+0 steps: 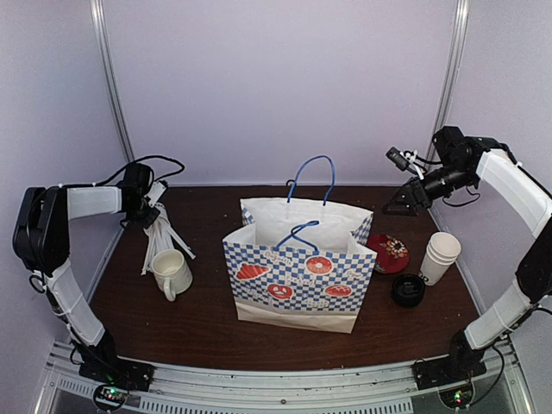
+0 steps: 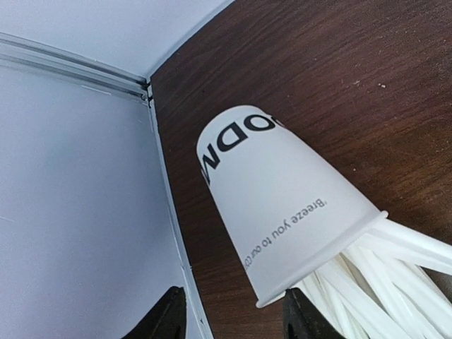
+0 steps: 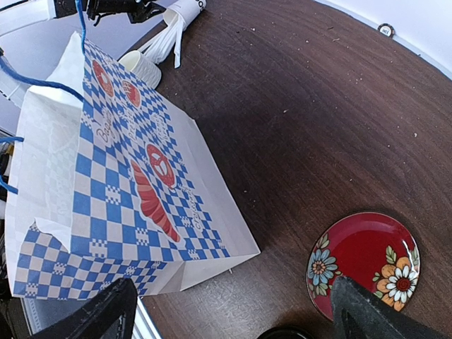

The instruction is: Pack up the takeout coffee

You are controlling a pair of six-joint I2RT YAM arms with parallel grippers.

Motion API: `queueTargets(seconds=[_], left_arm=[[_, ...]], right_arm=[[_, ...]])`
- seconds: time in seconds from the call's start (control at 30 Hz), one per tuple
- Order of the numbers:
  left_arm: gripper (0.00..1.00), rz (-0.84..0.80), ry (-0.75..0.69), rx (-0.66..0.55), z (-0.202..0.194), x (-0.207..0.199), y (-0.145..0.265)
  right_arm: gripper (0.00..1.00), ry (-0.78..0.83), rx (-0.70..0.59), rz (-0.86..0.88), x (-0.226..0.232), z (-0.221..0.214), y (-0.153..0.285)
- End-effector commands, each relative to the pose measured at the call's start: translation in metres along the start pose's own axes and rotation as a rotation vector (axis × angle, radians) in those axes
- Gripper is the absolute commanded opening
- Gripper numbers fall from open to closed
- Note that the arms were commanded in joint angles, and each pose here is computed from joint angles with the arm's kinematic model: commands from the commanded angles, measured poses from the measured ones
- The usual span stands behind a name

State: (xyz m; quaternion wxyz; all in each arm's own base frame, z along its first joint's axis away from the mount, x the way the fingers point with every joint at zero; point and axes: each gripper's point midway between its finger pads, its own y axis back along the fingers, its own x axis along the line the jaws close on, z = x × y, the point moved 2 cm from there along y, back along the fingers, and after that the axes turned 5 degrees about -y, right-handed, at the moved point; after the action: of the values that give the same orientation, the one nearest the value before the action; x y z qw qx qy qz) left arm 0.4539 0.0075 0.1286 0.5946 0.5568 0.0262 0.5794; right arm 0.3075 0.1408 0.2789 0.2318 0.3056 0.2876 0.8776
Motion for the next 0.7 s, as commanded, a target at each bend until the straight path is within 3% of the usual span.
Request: queueTargets(seconds=[0.0, 0.27, 0.67], left_arm=[[0.48, 0.028, 0.014, -0.016, 0.006, 0.002, -0.015], [0.44, 0.01, -0.002, -0.006, 0.004, -0.006, -0.027], [0.12, 0.05, 0.069, 0.038, 0.005, 0.001, -0.036]], right_arm=[[0.99, 0.001, -0.004, 0.013, -0.003, 0.0, -0.002], [0.99, -0.005, 0.002, 0.015, -0.005, -0.001, -0.005], [0.99, -0.018, 0.009, 0.025, -0.006, -0.003, -0.008]])
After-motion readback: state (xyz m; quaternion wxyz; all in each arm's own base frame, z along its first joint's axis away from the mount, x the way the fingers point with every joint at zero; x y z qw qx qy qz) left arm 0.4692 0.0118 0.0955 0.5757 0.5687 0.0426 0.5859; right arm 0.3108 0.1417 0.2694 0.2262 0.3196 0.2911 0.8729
